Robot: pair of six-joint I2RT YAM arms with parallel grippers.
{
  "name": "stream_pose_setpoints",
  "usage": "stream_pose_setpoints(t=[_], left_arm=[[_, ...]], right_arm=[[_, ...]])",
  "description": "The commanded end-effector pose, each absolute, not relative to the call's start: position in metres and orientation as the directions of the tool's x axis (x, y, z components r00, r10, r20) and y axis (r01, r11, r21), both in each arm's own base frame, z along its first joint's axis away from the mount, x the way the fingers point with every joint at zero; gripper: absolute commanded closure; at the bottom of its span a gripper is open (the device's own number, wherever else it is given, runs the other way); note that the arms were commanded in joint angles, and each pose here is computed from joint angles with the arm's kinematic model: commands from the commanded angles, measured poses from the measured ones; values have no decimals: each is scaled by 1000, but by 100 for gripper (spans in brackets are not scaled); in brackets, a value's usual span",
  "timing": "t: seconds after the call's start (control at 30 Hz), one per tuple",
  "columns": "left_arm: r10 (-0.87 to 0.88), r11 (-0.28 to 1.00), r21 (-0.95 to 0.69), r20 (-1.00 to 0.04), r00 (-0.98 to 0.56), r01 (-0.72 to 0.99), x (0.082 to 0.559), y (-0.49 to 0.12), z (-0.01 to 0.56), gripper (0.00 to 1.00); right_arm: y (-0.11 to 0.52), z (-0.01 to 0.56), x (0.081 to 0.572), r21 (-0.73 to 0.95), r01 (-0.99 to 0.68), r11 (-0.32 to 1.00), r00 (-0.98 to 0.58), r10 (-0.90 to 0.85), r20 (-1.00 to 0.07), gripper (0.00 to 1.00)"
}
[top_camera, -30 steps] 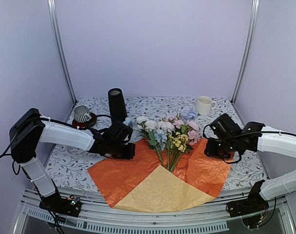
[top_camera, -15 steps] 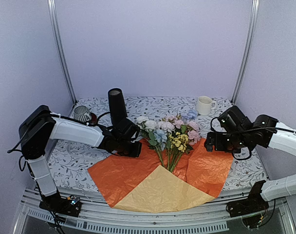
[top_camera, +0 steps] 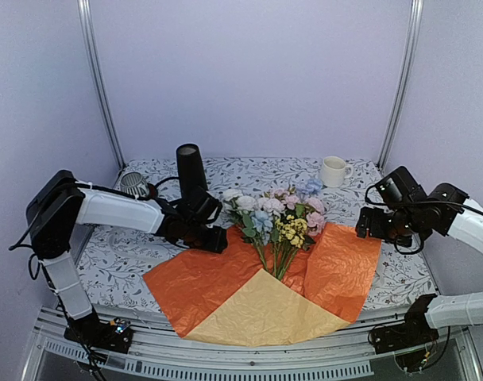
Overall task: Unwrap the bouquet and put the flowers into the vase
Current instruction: Adjust the 1/4-folded wrapping paper with the folded wrapping paper, then move the 1/4-folded wrapping paper to the center of the board.
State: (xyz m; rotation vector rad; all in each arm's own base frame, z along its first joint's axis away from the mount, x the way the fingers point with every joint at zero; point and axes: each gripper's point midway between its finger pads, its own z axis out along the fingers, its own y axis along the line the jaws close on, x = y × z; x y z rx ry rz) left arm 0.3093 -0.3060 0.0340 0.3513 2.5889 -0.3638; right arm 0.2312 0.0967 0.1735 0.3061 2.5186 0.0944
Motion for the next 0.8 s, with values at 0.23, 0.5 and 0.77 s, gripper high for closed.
stream_pose_setpoints(t=[0.23, 0.5, 0.77], left_arm=[[270, 868, -252, -486, -831, 429, 329, -269, 39, 20], [260, 870, -297, -400, -879, 393, 331, -240, 22, 13], [225, 882, -329, -337, -914, 338, 304, -213, 16, 13]], right_arm=[[116, 156, 228, 329, 129, 935, -814, 290, -503, 1], [137, 139, 223, 428, 43, 903, -833, 269, -483, 20], [141, 148, 225, 467, -14, 884, -802, 269, -534, 65]])
